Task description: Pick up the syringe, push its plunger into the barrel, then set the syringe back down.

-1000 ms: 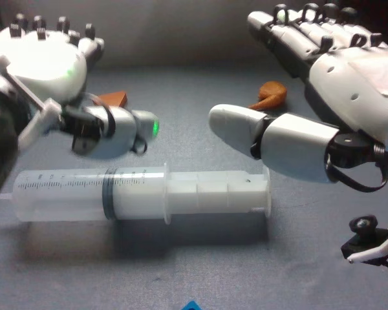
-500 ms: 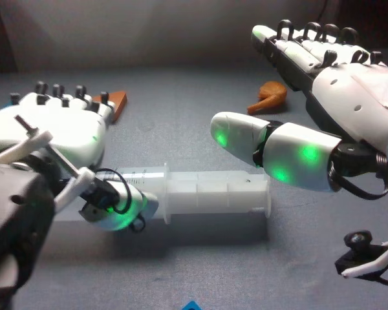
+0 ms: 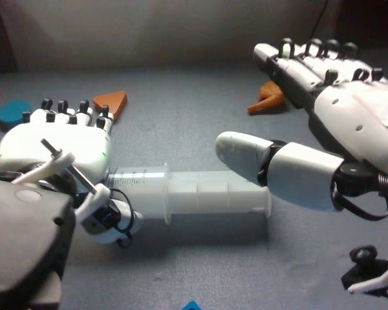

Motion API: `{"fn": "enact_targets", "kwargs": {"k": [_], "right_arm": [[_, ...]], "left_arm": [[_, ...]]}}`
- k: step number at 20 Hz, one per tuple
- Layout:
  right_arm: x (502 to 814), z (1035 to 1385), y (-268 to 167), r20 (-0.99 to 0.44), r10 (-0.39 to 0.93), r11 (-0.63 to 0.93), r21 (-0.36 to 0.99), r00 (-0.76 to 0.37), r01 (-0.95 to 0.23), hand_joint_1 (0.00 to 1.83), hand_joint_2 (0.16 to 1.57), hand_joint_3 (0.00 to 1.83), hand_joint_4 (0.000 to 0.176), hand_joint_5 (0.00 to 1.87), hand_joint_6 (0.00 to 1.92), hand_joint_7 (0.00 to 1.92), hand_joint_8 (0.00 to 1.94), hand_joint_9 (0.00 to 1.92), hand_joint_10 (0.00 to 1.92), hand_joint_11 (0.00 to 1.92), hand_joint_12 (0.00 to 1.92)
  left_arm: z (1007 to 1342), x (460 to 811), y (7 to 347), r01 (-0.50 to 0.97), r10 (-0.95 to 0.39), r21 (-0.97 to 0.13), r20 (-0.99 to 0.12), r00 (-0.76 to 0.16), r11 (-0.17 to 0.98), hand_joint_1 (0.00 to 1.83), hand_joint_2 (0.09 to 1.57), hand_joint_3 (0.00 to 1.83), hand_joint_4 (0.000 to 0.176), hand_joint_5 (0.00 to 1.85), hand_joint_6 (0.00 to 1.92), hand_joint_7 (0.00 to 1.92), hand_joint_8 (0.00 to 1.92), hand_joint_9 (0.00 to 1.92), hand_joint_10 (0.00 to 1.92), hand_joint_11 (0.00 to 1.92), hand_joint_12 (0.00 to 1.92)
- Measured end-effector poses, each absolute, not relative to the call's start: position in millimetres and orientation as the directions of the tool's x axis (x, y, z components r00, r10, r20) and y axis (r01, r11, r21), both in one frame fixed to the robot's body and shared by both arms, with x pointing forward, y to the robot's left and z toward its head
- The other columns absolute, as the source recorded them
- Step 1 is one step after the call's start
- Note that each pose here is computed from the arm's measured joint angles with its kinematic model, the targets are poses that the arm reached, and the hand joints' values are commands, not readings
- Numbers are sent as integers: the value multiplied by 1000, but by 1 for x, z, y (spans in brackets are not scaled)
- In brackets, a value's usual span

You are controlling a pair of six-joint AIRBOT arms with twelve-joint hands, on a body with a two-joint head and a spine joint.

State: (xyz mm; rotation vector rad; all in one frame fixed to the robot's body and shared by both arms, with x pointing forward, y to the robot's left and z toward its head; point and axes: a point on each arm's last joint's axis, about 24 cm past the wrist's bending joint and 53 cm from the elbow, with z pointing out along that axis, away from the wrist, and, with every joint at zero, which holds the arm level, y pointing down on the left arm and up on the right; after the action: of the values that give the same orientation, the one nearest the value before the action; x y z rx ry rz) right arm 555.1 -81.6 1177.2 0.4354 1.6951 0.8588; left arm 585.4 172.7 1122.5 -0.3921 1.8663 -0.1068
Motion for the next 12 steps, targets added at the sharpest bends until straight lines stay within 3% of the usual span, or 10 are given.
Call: {"fn": "enact_targets", "kwargs": {"k": [5,12], "right_arm": [[559,1185,-94,-510,818,510,857,-266,-76,0,1046,3,75,0,0,0,0,0,0,0,162],[558,1166,-108,-421,871,442,896,-253,31,0,1051,4,75,0,0,0,0,0,0,0,106]], "left_arm": [[1103,587,173,-238,-360,-302,-897,-258,923,665,988,7,0,51,4,17,3,54,0,0,292],[1083,585,162,-219,-366,-315,-894,-259,923,639,997,2,0,46,8,14,2,35,2,0,235]]}}
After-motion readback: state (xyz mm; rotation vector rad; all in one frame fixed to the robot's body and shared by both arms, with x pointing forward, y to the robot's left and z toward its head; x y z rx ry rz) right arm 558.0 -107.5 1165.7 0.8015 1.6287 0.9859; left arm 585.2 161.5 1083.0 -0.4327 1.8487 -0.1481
